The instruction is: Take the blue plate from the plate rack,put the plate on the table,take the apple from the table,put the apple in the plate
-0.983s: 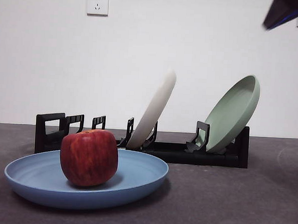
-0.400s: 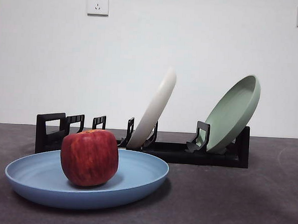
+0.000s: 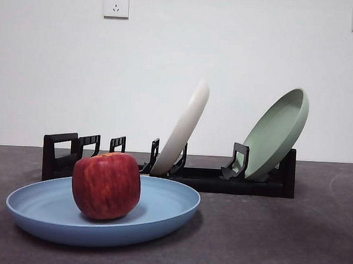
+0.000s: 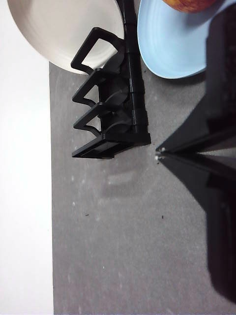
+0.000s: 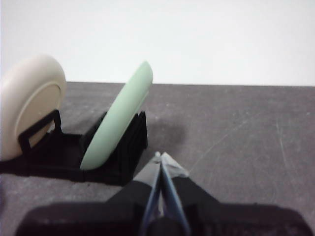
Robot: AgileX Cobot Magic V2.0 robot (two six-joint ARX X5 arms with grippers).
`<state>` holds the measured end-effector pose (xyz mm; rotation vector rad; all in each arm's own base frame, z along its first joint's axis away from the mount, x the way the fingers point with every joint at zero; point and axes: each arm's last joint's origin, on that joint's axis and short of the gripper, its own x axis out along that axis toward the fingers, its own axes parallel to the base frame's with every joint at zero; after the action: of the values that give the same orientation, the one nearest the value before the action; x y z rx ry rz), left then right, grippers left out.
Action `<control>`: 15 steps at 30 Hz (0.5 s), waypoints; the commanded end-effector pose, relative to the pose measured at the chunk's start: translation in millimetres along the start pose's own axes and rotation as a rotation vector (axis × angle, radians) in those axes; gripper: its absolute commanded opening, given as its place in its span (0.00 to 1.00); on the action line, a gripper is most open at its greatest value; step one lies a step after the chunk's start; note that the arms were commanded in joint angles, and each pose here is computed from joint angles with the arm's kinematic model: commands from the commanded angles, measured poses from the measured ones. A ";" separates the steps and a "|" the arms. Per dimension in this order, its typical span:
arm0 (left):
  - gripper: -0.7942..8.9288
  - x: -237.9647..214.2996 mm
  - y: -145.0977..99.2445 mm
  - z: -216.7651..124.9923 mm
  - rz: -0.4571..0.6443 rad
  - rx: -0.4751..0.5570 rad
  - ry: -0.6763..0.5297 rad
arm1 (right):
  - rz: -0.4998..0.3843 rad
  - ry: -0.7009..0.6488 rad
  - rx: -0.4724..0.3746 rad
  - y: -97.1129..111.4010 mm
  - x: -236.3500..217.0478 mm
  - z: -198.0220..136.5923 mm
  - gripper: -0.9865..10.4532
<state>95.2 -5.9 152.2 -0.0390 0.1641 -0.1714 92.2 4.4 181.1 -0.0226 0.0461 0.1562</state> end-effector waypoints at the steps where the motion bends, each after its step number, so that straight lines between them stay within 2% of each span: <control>1: 0.08 1.1 0.6 -4.0 0.003 -0.008 0.010 | 0.001 0.008 0.017 -0.1 1.7 -9.2 0.09; 13: 0.08 1.1 0.6 -4.0 0.003 -0.009 0.010 | 0.038 0.105 0.104 3.8 5.5 -30.6 0.09; 15: 0.08 1.1 0.6 -4.0 0.003 -0.008 0.010 | 0.039 0.118 0.160 4.2 5.4 -31.6 0.09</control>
<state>95.2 -6.0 152.2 -0.0394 0.1641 -0.1717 95.3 8.3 153.6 0.0710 0.1520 0.1919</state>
